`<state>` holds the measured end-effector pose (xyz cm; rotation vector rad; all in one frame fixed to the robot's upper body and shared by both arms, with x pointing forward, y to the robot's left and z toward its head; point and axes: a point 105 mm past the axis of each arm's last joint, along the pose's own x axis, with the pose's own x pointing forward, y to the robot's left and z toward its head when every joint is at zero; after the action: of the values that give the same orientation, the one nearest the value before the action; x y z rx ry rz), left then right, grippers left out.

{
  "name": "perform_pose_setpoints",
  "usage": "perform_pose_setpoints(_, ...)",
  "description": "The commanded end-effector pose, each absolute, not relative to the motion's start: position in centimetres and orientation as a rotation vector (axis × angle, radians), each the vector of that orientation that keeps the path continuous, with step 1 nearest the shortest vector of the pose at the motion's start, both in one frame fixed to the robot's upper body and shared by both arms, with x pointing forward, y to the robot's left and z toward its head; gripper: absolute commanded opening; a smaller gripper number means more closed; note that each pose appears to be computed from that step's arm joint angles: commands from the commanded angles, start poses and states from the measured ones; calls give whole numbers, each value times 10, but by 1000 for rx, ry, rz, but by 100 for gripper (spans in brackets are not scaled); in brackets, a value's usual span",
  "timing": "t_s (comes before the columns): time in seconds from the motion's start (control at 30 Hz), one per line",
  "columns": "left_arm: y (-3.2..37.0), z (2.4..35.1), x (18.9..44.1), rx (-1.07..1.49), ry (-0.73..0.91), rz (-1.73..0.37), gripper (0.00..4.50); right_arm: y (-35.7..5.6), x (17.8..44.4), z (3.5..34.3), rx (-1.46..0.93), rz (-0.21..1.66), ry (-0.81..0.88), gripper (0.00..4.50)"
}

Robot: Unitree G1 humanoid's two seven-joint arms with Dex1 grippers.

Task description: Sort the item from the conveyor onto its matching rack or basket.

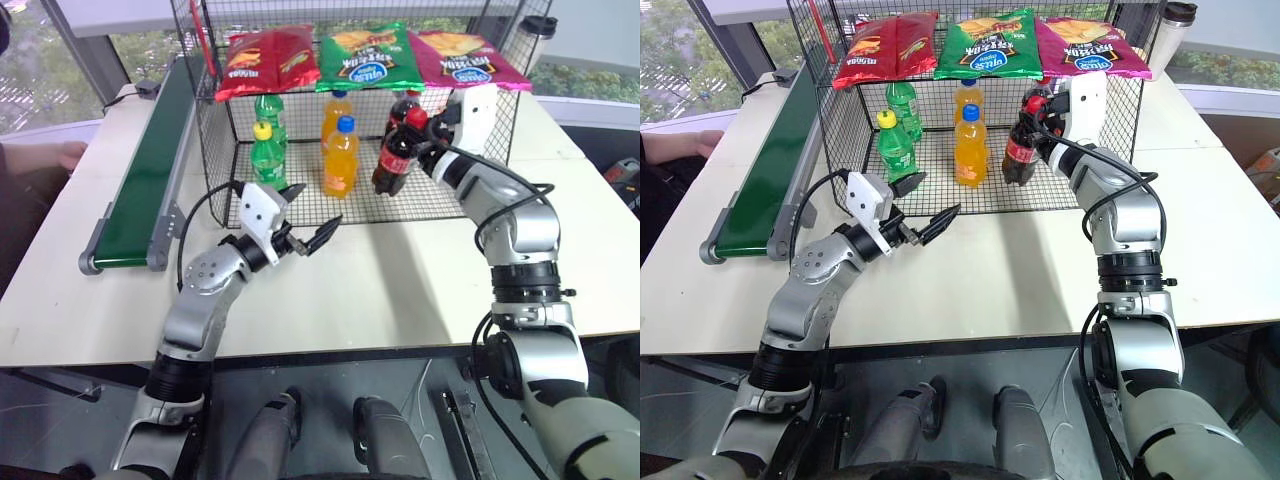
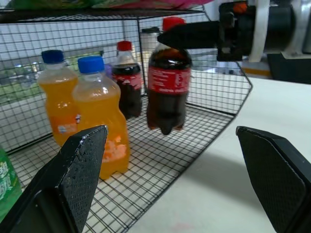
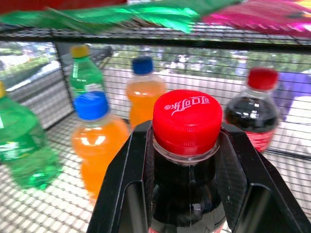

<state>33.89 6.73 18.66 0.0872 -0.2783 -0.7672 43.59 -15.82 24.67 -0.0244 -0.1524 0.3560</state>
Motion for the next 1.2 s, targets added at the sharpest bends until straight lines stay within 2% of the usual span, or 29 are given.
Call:
perform_pose_setpoints(0.03,67,198,340,100,-340,-743,441,-158,436,282,-49,344,-289,114)
perform_pose_setpoints(0.67,60,193,340,117,-341,-745,441,-172,452,258,-148,328,-251,114)
perform_pose_setpoints(0.73,59,193,340,118,-341,-746,450,-173,453,257,-149,326,-250,222)
perform_pose_setpoints(0.77,59,192,340,118,-340,-747,450,-174,453,256,-149,326,-247,252)
perform_pose_setpoints(0.9,59,192,340,119,-338,-749,450,-174,453,256,-152,324,-241,446)
perform_pose_setpoints(1.2,59,191,340,121,-332,-748,450,-182,447,260,-165,315,-239,446)
